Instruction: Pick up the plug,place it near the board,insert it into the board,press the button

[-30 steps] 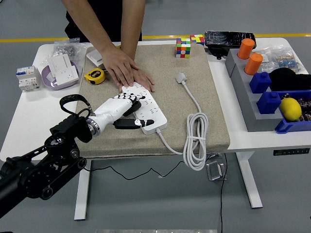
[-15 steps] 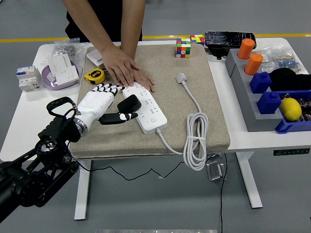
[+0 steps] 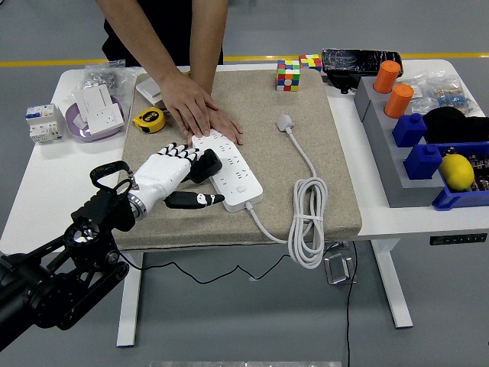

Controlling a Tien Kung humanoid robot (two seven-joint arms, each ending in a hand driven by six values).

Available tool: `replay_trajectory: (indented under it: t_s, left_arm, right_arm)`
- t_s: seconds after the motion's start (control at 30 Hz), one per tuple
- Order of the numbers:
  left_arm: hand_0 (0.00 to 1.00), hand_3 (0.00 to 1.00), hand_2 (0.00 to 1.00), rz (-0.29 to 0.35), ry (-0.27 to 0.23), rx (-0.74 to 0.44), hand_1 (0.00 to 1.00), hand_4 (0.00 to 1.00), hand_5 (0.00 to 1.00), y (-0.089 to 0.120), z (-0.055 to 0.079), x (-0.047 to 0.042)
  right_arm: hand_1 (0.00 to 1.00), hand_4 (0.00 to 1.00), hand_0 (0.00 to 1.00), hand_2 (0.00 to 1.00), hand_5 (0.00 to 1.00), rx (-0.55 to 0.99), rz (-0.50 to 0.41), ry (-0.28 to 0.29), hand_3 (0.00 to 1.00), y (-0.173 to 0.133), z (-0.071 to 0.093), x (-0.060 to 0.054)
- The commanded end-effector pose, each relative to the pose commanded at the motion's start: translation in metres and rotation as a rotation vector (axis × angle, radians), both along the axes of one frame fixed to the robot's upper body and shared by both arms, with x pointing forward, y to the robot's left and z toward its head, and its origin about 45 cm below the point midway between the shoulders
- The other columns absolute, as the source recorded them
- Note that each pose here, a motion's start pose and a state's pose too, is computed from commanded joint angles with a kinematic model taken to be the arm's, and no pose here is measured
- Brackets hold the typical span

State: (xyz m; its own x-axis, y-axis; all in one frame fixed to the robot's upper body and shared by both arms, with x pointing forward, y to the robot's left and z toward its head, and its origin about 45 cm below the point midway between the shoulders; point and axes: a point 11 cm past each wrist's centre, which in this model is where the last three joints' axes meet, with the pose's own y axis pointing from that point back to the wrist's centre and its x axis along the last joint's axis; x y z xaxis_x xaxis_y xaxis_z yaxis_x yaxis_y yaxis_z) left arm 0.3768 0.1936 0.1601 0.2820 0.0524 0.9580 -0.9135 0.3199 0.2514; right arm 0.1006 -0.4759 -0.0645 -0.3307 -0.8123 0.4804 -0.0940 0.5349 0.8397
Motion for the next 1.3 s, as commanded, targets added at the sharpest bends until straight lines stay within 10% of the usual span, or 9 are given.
replay_trajectory:
  t_s: [1.3]
  left_arm:
    - [0.998,0.998,0.998,-0.087,0.038,0.068,0.998,0.998,0.998,-0.015,-0.014,-0.0014]
  right_arm:
    - [0.834,0.998,0.887,0.792,0.986,-0.003,0.006,0.004,0.788,-0.001,0.000,0.000]
